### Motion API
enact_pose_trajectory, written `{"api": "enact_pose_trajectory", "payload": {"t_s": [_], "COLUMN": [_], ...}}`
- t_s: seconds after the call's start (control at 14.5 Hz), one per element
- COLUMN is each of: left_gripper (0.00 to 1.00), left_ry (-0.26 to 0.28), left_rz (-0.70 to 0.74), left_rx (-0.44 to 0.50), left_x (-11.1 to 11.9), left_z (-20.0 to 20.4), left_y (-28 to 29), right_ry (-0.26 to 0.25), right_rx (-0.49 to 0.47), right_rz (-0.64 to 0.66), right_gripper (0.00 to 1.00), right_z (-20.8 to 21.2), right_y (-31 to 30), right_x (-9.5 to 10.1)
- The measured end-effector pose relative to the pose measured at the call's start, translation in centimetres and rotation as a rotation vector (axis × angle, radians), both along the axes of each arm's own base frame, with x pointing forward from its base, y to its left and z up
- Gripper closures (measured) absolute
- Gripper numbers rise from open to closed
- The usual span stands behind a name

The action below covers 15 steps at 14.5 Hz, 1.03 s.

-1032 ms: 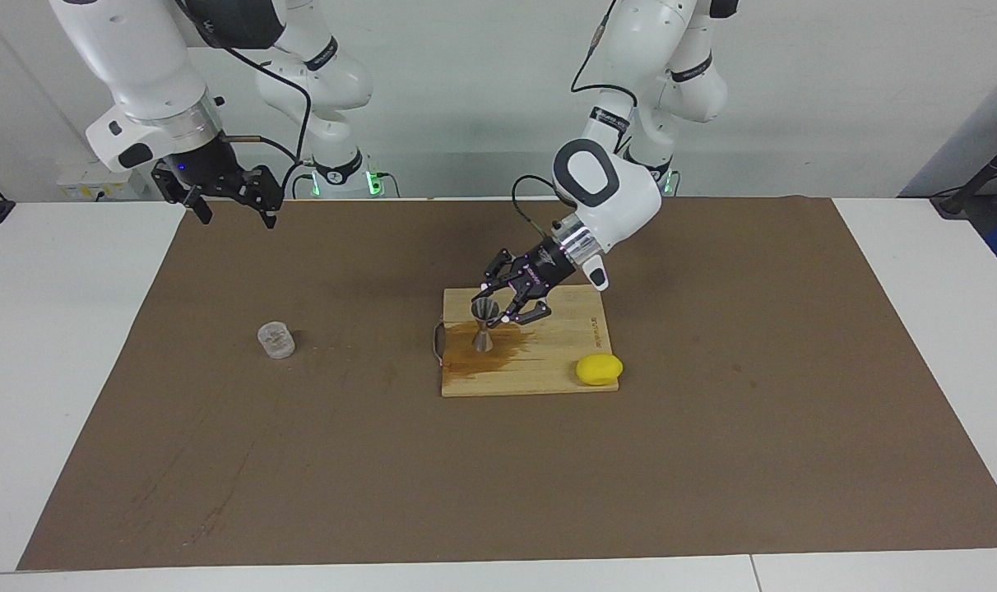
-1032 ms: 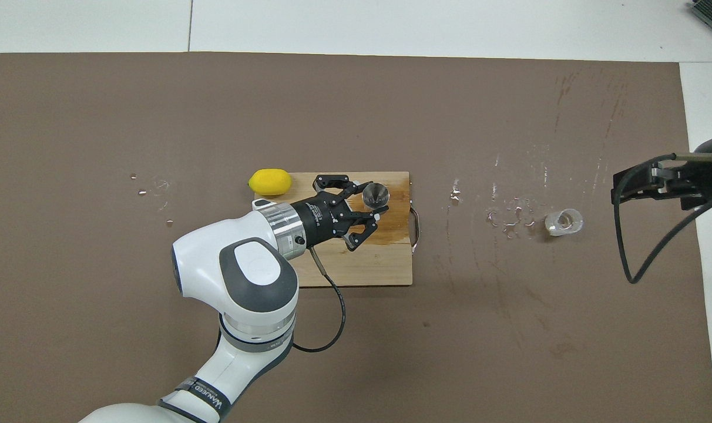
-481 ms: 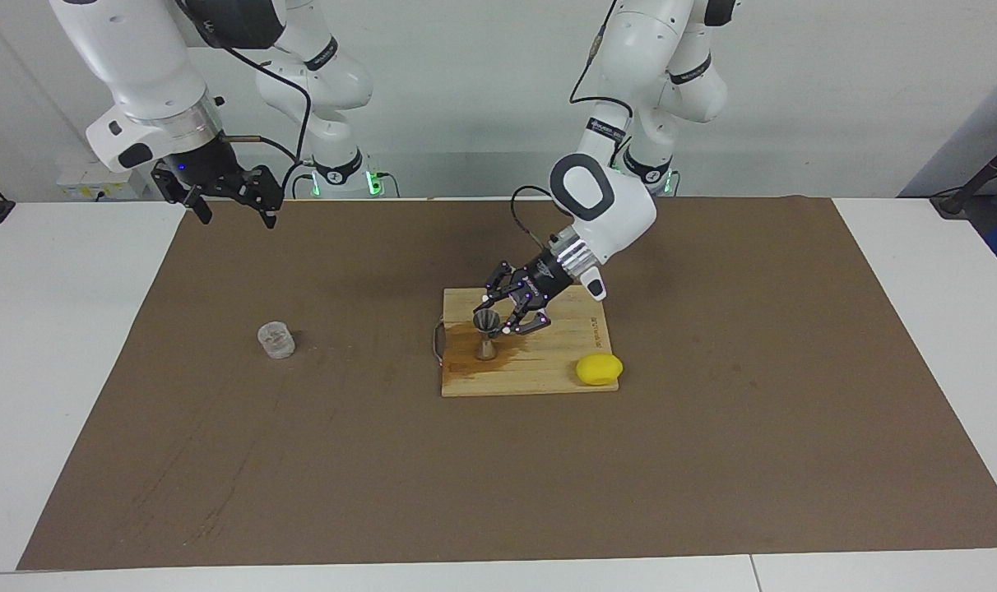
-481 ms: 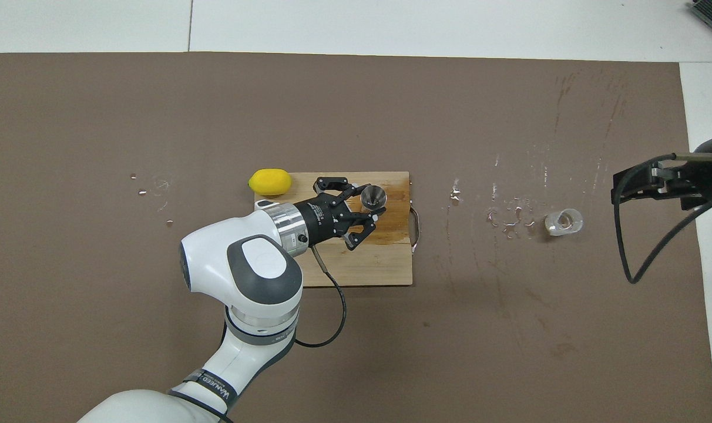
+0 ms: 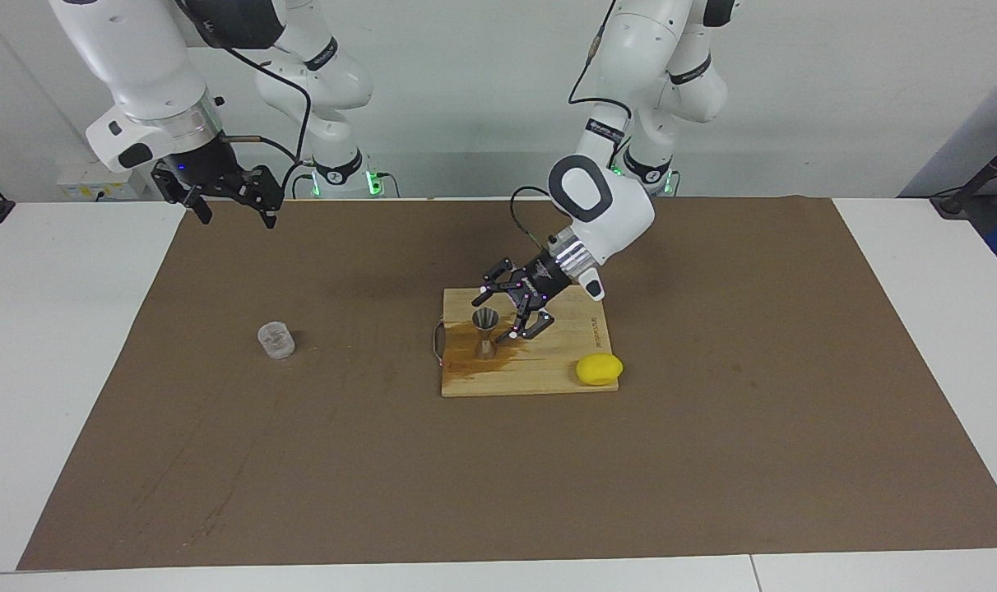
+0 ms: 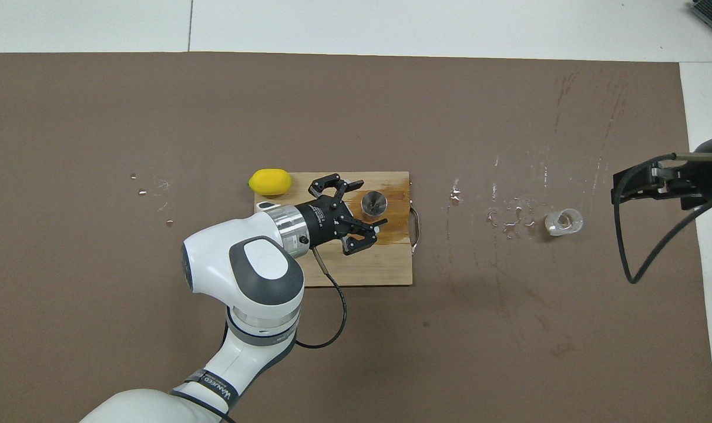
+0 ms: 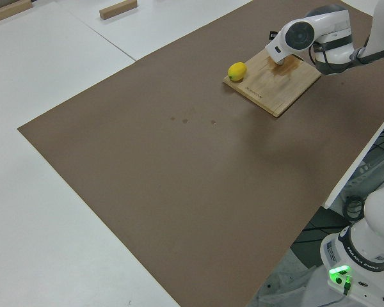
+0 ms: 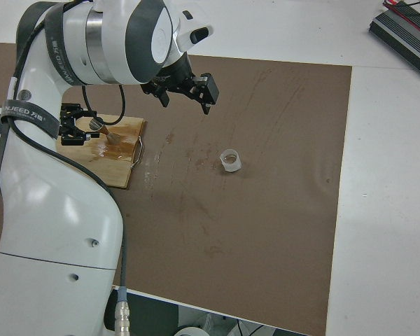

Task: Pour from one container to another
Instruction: 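Lower the metal cup onto the cutting board and open the left gripper, then retract the left gripper to rest while the right gripper reaches the glass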

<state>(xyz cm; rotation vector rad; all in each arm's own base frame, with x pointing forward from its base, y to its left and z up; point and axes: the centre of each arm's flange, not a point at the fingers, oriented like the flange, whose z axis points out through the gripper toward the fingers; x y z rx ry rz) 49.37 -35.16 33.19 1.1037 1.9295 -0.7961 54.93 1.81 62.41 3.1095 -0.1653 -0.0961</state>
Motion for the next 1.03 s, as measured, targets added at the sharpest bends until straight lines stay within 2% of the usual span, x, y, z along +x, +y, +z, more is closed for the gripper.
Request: {"api": "enact_pose_trajectory", "payload": {"t_s": [0.21, 0.34, 0.48, 0.55, 0.62, 0.69, 0.83, 0.89, 0.96, 1.03], "left_gripper": [0.0, 0.0, 0.0, 0.0, 0.0, 0.0, 0.0, 0.0, 0.0, 0.0], "left_ry": [-0.017, -0.074, -0.156, -0.204, -0.252, -0.298, -0.388, -0.43, -0.475, -0.531], "left_rz": [0.001, -0.008, -0.018, -0.029, -0.038, -0.048, -0.077, -0.093, -0.117, -0.154], "left_rx": [-0.014, -0.026, 0.004, 0.041, 0.087, 0.141, 0.268, 0.335, 0.411, 0.509], "left_x": [0.2, 0.6, 1.7, 2.7, 3.8, 5.0, 7.3, 8.3, 9.3, 10.2], "left_z": [1.2, 4.4, 7.8, 9.2, 10.5, 11.5, 13.2, 14.1, 15.0, 16.2], "left_y": [0.0, 0.5, 2.6, 4.3, 6.2, 8.1, 11.8, 13.5, 15.2, 16.7], "right_ry": [0.0, 0.0, 0.0, -0.001, -0.009, -0.021, -0.031, -0.036, -0.038, -0.035], "right_rx": [0.0, 0.0, 0.0, 0.0, -0.001, -0.001, 0.008, 0.011, 0.019, 0.04], "right_rz": [0.0, 0.0, -0.006, -0.012, -0.031, -0.073, -0.187, -0.253, -0.324, -0.41], "right_gripper": [0.0, 0.0, 0.0, 0.0, 0.06, 0.06, 0.24, 0.28, 0.28, 0.21], "right_z": [0.0, 0.0, 0.0, 0.0, 0.1, 0.1, -0.2, -0.7, -1.4, -2.4], "right_y": [0.0, 0.0, -0.3, -0.7, -1.0, -1.3, -1.6, -2.0, -2.6, -3.3], "right_x": [0.0, 0.0, 0.0, 0.0, 0.1, 0.3, 0.5, 0.7, 0.9, 1.2]}}
